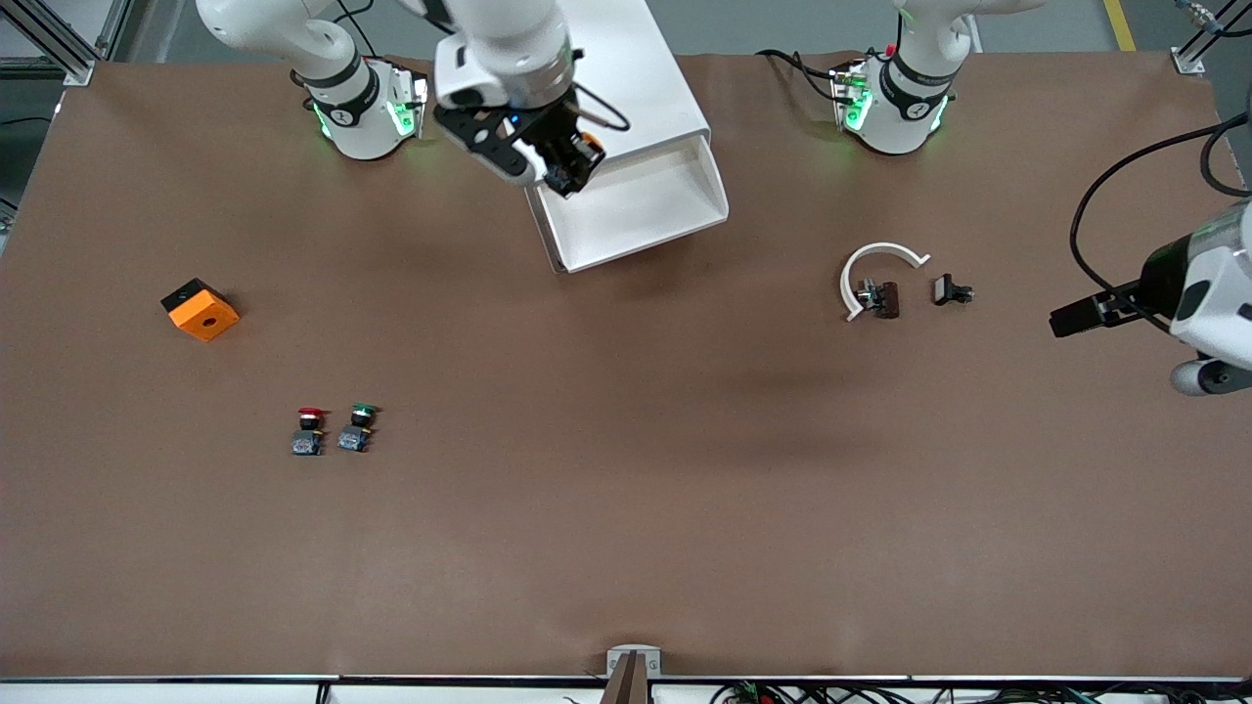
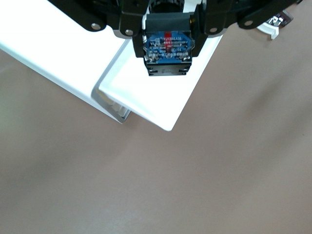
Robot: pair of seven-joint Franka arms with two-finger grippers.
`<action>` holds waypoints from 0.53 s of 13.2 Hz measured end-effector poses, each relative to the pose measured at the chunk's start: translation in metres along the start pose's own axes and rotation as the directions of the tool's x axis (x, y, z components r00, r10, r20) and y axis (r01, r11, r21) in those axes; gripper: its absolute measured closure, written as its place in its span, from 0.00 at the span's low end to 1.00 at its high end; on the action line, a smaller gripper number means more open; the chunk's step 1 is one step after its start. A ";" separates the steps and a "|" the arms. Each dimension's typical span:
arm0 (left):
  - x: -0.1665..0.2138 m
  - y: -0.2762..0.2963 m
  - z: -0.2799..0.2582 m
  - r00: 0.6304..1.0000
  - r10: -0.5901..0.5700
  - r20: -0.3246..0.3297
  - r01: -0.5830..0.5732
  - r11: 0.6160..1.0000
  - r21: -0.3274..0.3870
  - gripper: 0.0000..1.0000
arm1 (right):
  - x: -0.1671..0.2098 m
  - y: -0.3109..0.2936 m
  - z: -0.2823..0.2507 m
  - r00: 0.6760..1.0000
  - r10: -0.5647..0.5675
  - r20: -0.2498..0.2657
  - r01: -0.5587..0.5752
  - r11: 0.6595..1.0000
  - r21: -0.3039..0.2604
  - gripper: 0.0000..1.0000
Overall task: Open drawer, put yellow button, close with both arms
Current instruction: 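Carry the yellow button over the open drawer with the right gripper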
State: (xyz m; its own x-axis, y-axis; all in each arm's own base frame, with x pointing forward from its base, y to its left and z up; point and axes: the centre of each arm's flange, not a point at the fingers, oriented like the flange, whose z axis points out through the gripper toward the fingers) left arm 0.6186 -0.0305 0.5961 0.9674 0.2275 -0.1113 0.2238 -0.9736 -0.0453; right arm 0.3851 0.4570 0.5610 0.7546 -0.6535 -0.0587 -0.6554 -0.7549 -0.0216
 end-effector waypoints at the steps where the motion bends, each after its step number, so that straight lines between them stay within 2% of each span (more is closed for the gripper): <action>1: -0.005 -0.010 0.001 0.999 0.029 -0.020 -0.029 0.999 -0.024 0.00 | -0.018 0.000 0.002 1.000 0.007 -0.022 -0.007 1.000 0.000 0.59; 3: -0.025 -0.027 0.006 0.996 0.072 -0.059 -0.075 0.996 -0.047 0.00 | -0.045 -0.001 0.009 0.998 0.025 -0.051 -0.025 1.000 0.001 0.59; 7: -0.068 -0.037 0.000 0.993 0.098 -0.072 -0.101 0.994 -0.036 0.00 | -0.067 -0.010 0.032 0.995 0.066 -0.077 -0.066 0.998 0.005 0.59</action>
State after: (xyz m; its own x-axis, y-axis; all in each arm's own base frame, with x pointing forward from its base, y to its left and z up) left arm 0.5449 -0.0099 0.6050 0.9907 0.1290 -0.0439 0.1293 -0.9916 0.0023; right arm 0.3403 0.5103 0.5333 0.7100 -0.7040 0.0170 -0.7036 -0.7102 -0.0226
